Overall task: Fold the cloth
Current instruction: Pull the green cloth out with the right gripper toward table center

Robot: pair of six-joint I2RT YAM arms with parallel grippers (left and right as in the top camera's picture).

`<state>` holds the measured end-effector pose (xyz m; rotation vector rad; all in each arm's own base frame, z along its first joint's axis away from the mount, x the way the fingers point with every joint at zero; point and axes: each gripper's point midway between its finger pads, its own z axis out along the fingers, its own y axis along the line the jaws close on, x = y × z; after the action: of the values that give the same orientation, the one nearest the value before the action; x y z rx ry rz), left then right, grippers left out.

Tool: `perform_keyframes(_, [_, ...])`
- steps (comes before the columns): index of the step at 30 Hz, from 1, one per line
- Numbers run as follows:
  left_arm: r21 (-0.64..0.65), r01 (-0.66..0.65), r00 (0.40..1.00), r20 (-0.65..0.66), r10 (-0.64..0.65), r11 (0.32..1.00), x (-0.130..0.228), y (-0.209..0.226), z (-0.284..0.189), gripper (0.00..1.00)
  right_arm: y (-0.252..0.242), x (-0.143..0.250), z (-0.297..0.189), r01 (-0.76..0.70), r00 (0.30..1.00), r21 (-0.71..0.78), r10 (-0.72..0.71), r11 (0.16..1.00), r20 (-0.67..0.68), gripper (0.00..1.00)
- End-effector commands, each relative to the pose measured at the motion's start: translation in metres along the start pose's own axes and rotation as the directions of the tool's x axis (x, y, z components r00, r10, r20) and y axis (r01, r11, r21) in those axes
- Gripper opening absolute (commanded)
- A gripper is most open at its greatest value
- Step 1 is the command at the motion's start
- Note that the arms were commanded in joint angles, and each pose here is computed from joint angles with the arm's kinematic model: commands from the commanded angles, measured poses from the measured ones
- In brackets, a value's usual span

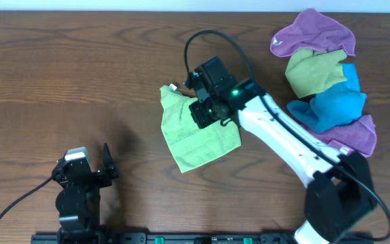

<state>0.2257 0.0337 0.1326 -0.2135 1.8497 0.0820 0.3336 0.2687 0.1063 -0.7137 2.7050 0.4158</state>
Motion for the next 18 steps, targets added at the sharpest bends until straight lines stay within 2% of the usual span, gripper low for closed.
perform_keyframes(1, [-0.013, -0.007, 1.0, -0.024, 0.007, 1.0, 0.011, 0.002, 0.003, 0.95, 0.001, 0.006, 0.011, -0.029, 0.999, 0.001, 0.029, 1.0, -0.028, 0.02])
perform_keyframes(18, [-0.013, -0.008, 1.0, -0.024, 0.007, 1.0, 0.011, 0.002, 0.003, 0.95, 0.003, -0.012, 0.012, -0.019, 0.999, -0.007, 0.019, 1.0, 0.043, 0.01])
